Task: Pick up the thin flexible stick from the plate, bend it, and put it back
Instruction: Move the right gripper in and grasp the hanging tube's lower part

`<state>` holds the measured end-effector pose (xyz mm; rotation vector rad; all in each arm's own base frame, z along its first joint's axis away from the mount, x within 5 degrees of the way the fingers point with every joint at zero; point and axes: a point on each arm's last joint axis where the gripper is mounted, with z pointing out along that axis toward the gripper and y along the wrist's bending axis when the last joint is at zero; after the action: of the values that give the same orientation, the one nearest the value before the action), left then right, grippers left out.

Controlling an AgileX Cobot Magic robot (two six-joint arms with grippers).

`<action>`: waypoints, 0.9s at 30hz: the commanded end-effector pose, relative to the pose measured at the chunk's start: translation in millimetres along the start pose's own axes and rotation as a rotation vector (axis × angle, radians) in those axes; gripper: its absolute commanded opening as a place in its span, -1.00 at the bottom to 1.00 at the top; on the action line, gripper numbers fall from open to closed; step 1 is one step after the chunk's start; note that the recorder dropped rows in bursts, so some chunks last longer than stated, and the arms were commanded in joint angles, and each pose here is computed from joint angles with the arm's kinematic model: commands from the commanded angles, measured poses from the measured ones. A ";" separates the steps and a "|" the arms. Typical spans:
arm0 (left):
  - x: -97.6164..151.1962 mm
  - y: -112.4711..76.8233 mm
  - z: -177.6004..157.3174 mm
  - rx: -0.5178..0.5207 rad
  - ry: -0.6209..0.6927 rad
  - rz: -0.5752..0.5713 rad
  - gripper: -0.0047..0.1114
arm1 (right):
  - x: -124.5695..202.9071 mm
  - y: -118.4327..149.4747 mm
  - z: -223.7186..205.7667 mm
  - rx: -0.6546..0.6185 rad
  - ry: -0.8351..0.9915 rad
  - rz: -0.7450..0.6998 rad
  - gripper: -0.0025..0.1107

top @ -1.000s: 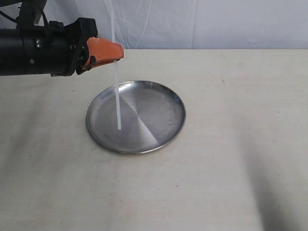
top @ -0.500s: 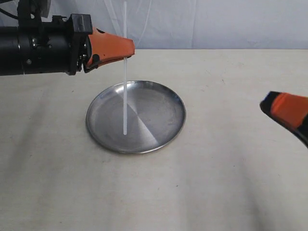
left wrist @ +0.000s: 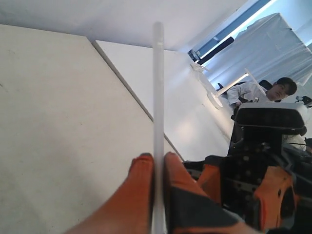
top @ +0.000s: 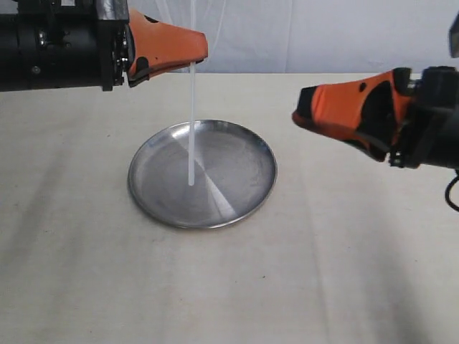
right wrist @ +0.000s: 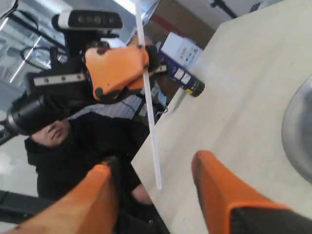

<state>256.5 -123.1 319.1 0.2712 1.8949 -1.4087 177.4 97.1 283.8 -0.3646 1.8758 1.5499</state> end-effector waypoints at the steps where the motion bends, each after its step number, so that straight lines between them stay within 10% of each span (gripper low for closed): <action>1: -2.9 -7.8 -0.7 0.044 -0.006 0.011 -0.92 | 3.9 -2.4 30.0 -0.028 0.078 -0.052 0.05; 22: -3.8 -10.2 -0.7 0.061 -0.002 0.020 -0.92 | 5.9 -2.4 114.3 0.000 0.242 -0.108 0.04; 27: -4.5 -8.6 -0.6 0.043 -0.011 0.022 -0.92 | 8.6 -6.1 117.6 0.023 0.249 -0.103 -0.35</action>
<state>254.6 -124.8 324.2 0.3110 1.8709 -1.4428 210.2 207.3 264.3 -0.6647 2.0318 1.4772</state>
